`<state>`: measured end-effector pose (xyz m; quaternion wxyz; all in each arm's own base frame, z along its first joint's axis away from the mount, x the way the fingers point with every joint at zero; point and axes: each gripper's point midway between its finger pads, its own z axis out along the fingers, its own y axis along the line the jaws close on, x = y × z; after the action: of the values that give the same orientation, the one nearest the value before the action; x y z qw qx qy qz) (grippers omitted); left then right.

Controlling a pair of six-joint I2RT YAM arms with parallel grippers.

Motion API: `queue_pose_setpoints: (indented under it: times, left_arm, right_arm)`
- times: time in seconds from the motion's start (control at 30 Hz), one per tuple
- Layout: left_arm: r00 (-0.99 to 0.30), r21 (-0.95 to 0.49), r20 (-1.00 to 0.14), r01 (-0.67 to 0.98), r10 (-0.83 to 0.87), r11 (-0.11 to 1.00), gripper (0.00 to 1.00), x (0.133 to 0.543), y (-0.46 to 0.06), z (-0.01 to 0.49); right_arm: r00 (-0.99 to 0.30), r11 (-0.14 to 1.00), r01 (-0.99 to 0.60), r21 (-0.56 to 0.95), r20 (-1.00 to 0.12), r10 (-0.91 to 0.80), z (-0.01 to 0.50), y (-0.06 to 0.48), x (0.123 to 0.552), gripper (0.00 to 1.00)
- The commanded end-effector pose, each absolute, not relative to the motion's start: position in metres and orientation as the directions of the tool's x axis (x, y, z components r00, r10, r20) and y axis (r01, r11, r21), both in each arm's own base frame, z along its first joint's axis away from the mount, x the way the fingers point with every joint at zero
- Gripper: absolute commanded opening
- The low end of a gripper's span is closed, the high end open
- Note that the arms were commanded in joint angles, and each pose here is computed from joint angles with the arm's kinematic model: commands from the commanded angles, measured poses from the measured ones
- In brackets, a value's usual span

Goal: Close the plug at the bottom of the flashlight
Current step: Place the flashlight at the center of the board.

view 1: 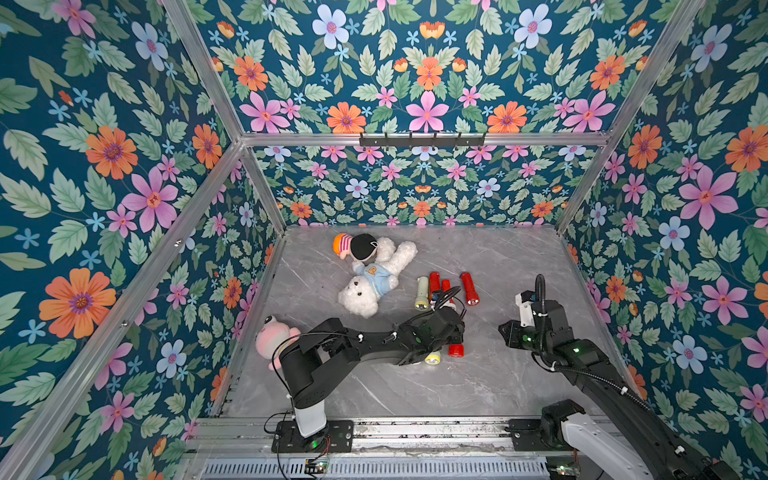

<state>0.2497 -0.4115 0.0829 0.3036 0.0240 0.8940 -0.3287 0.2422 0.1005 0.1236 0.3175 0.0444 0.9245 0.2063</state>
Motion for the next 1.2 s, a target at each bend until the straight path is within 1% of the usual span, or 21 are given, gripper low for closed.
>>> queue_pose_setpoints:
  times: [0.0,0.23,0.3,0.4,0.47,0.57,0.67,0.77,0.83,0.93,0.97,1.07,1.17]
  left_arm:
    - [-0.826,-0.574,-0.535,0.203,-0.176,0.793,0.0,0.25,-0.411,0.075]
    - [-0.847,-0.522,-0.511,0.173,-0.144,0.835,0.0,0.248,-0.407,0.056]
    - [-0.852,-0.51,-0.506,0.167,-0.138,0.844,0.02,0.248,-0.405,0.052]
    - [-0.857,-0.497,-0.498,0.158,-0.132,0.853,0.13,0.246,-0.402,0.045]
    - [-0.859,-0.488,-0.496,0.151,-0.131,0.86,0.22,0.246,-0.4,0.042]
    - [-0.863,-0.475,-0.488,0.138,-0.13,0.869,0.28,0.246,-0.397,0.037]
    - [-0.865,-0.473,-0.484,0.133,-0.131,0.871,0.39,0.246,-0.396,0.034]
    - [-0.865,-0.476,-0.484,0.134,-0.131,0.869,0.45,0.248,-0.398,0.035]
    - [-0.865,-0.48,-0.485,0.14,-0.129,0.866,0.54,0.248,-0.401,0.038]
    - [-0.861,-0.484,-0.495,0.157,-0.122,0.861,0.62,0.25,-0.404,0.046]
    - [-0.857,-0.489,-0.501,0.162,-0.124,0.857,0.64,0.251,-0.405,0.051]
    - [-0.836,-0.495,-0.536,0.196,-0.12,0.847,0.64,0.253,-0.406,0.072]
    - [-0.794,-0.497,-0.595,0.242,-0.124,0.833,0.65,0.259,-0.404,0.107]
  right_arm:
    - [-0.791,0.912,-0.046,0.407,-0.573,0.215,0.123,0.1,0.243,0.26]
    - [-0.783,0.914,-0.042,0.404,-0.582,0.221,0.124,0.098,0.243,0.27]
    - [-0.78,0.914,-0.041,0.404,-0.585,0.224,0.125,0.097,0.244,0.28]
    - [-0.78,0.915,-0.035,0.402,-0.583,0.226,0.124,0.096,0.243,0.28]
    - [-0.781,0.915,-0.034,0.401,-0.582,0.226,0.124,0.096,0.243,0.28]
    - [-0.78,0.916,-0.032,0.399,-0.583,0.227,0.124,0.096,0.243,0.28]
    - [-0.779,0.918,-0.028,0.396,-0.584,0.228,0.123,0.095,0.244,0.28]
    - [-0.78,0.919,-0.022,0.394,-0.582,0.23,0.122,0.094,0.244,0.28]
    - [-0.781,0.919,-0.02,0.394,-0.58,0.231,0.122,0.094,0.244,0.28]
    - [-0.781,0.92,-0.016,0.391,-0.58,0.233,0.122,0.092,0.244,0.28]
    - [-0.781,0.92,-0.016,0.391,-0.58,0.233,0.122,0.092,0.244,0.29]
    - [-0.781,0.921,-0.008,0.389,-0.578,0.237,0.123,0.091,0.245,0.29]
    - [-0.782,0.922,0.003,0.388,-0.573,0.244,0.124,0.09,0.246,0.29]
